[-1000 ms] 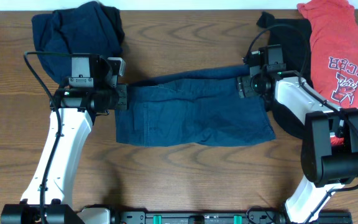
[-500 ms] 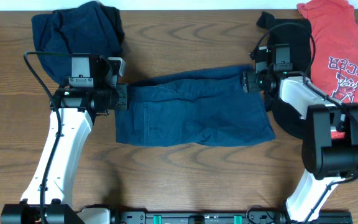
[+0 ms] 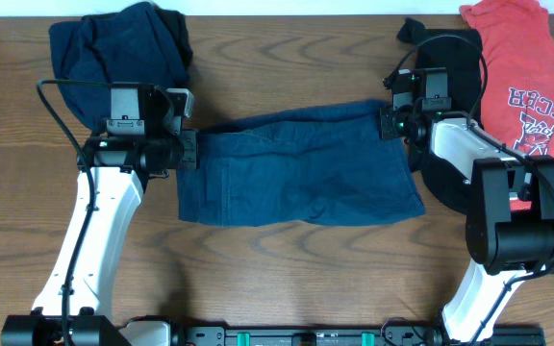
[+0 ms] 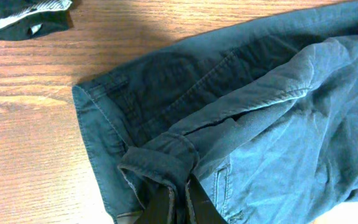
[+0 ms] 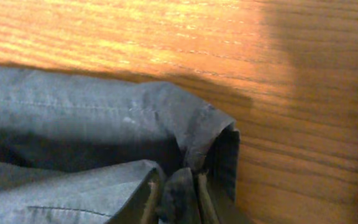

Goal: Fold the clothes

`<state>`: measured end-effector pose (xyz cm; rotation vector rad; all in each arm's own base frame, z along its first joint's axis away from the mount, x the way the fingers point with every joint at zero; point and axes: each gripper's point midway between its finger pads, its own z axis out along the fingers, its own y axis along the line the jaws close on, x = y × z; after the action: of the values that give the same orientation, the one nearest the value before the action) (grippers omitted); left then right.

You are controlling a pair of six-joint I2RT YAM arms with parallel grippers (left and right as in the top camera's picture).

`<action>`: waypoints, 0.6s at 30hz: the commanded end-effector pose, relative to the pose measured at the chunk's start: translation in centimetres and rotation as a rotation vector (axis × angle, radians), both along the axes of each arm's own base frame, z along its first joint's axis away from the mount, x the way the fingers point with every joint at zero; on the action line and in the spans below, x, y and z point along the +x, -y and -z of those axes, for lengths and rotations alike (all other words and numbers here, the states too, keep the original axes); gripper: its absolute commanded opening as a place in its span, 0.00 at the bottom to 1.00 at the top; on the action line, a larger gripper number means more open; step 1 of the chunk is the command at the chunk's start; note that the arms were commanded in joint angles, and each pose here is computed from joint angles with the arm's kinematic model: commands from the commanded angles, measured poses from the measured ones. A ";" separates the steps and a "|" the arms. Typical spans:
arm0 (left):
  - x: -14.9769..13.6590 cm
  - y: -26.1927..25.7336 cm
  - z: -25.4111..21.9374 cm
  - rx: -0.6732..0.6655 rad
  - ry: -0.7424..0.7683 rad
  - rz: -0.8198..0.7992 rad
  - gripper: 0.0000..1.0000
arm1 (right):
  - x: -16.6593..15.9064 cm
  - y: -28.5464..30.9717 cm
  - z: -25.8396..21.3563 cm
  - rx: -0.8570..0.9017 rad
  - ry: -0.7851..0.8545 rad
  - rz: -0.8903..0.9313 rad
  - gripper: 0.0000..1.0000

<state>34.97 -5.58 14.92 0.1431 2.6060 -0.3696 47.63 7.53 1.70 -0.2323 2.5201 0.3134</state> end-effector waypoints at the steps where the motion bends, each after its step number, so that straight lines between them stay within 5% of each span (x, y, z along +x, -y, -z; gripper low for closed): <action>1: 0.3 -0.2 -0.5 0.009 0.014 -0.009 0.06 | 0.4 -0.5 -0.5 0.022 0.006 0.009 0.09; 5: 0.4 -0.5 -0.8 0.026 0.027 -0.019 0.06 | 0.3 -0.5 -2.4 0.028 0.026 0.015 0.01; 18: -0.9 -1.5 -4.7 0.069 0.138 -0.052 0.06 | -0.7 0.1 -16.1 0.017 0.282 0.024 0.01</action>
<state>33.92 -4.73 18.76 0.1381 2.5045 -0.2930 46.50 7.47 16.83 -0.2204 2.2675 0.3011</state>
